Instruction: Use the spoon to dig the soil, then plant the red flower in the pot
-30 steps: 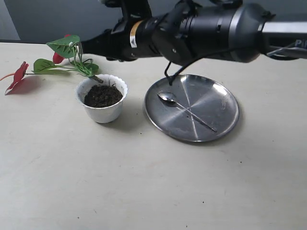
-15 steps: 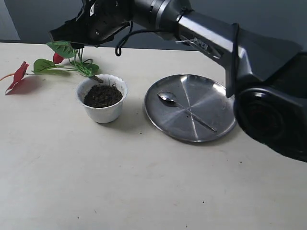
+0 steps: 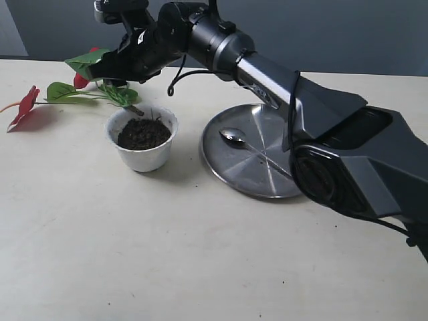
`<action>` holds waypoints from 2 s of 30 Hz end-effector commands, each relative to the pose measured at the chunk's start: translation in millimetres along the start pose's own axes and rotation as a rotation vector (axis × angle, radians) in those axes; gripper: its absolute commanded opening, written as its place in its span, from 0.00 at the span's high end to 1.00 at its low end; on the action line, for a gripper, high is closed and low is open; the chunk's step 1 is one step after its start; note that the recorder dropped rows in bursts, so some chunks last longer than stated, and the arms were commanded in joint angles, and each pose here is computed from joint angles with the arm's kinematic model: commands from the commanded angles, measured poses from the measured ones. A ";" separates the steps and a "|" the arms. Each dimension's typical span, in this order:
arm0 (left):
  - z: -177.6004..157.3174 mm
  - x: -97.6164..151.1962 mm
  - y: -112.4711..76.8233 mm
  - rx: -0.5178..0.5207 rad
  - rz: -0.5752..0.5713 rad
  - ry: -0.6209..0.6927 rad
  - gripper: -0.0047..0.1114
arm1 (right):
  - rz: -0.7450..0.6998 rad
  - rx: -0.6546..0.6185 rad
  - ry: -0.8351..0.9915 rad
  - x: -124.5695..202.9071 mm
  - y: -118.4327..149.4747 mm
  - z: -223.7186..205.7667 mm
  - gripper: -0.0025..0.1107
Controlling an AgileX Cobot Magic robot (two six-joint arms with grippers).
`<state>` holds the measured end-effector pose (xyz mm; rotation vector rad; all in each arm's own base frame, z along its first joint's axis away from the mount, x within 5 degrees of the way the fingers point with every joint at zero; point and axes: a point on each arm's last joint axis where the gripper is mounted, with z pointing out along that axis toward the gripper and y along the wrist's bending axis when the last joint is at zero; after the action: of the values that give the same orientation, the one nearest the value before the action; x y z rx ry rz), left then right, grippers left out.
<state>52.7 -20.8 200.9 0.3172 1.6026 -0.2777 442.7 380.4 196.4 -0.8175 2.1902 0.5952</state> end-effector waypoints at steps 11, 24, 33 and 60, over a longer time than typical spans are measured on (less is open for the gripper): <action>-0.3 -0.7 -0.4 0.006 -0.003 -0.016 0.95 | 0.000 0.014 -0.099 4.9 -7.9 18.6 0.54; -0.3 -0.7 -0.4 0.006 -0.003 -0.016 0.95 | 0.035 0.005 -0.143 9.5 -9.9 28.8 0.66; -0.3 -0.7 -0.4 0.006 -0.003 -0.016 0.95 | 0.074 -0.007 -0.176 14.3 -11.3 37.6 0.67; -0.3 -0.7 -0.4 0.006 -0.003 -0.016 0.95 | 0.157 -0.162 -0.186 -47.5 22.7 -49.8 0.98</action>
<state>52.7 -20.8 200.9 0.3172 1.6026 -0.2777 433.6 390.4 247.4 -0.6114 2.0703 0.9566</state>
